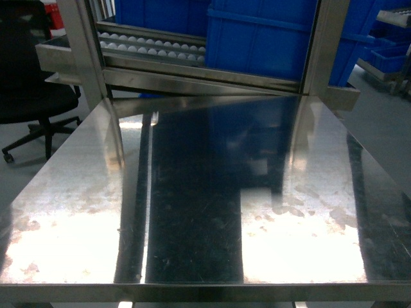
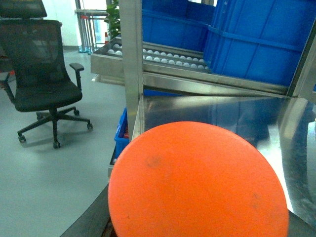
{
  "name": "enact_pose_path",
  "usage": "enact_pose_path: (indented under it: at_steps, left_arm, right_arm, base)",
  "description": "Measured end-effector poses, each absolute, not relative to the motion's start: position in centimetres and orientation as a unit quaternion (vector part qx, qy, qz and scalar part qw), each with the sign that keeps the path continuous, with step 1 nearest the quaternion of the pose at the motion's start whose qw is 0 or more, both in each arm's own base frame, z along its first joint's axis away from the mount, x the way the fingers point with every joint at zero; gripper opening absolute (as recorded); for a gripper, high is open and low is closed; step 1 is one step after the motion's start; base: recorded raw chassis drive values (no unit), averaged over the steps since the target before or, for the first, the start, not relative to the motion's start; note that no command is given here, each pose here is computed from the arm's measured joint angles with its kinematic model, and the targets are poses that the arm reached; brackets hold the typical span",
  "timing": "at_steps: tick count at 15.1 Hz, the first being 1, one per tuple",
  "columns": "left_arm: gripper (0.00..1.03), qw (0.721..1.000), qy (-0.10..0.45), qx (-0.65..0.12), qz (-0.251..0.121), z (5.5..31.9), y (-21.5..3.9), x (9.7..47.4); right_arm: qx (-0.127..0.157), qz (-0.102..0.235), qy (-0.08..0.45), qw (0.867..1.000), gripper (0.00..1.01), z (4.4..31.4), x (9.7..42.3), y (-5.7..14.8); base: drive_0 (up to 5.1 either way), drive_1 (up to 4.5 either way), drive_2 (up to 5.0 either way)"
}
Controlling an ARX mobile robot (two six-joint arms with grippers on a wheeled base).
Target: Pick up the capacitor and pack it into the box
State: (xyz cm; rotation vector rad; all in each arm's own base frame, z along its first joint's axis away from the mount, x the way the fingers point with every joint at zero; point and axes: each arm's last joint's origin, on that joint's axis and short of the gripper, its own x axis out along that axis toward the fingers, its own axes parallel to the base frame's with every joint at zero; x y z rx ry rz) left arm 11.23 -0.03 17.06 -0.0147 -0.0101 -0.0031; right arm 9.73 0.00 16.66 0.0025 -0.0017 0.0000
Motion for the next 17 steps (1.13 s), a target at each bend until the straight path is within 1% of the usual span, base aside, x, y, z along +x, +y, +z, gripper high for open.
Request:
enact_pose_path:
  at_steps: [4,5,6,8,9,17]
  left_arm:
    - [0.44,1.000,-0.003,-0.007,-0.002,17.0,0.0,10.8]
    - [0.44,1.000,0.023,-0.007,-0.003,16.4,0.0,10.1]
    - [0.44,1.000,-0.010,-0.007,-0.002,16.9,0.0,9.7]
    - [0.44,1.000,0.004,-0.007,-0.001,16.6,0.0,9.7]
    - [0.44,1.000,-0.003,-0.007,-0.001,16.8,0.0,9.7]
    - [0.44,1.000,0.001,-0.007,-0.001,16.7,0.0,9.7]
  right_arm:
    - [0.001,0.000,-0.001,1.000,0.98,16.7,9.7,0.0]
    - [0.001,0.000,-0.001,1.000,0.98,16.7,9.7,0.0]
    - [0.001,0.000,0.000,1.000,0.98,16.7,9.7,0.0]
    - [0.001,0.000,-0.001,1.000,0.98,16.7,9.7,0.0]
    - [0.001,0.000,0.000,1.000,0.98,16.7,9.7,0.0]
    - [0.001,0.000,-0.001,1.000,0.98,16.7,9.7,0.0]
  base:
    - [0.0,0.00,0.0]
    - [0.0,0.00,0.0]
    - [0.0,0.00,0.0]
    - [0.0,0.00,0.0]
    - [0.0,0.00,0.0]
    - [0.0,0.00,0.0]
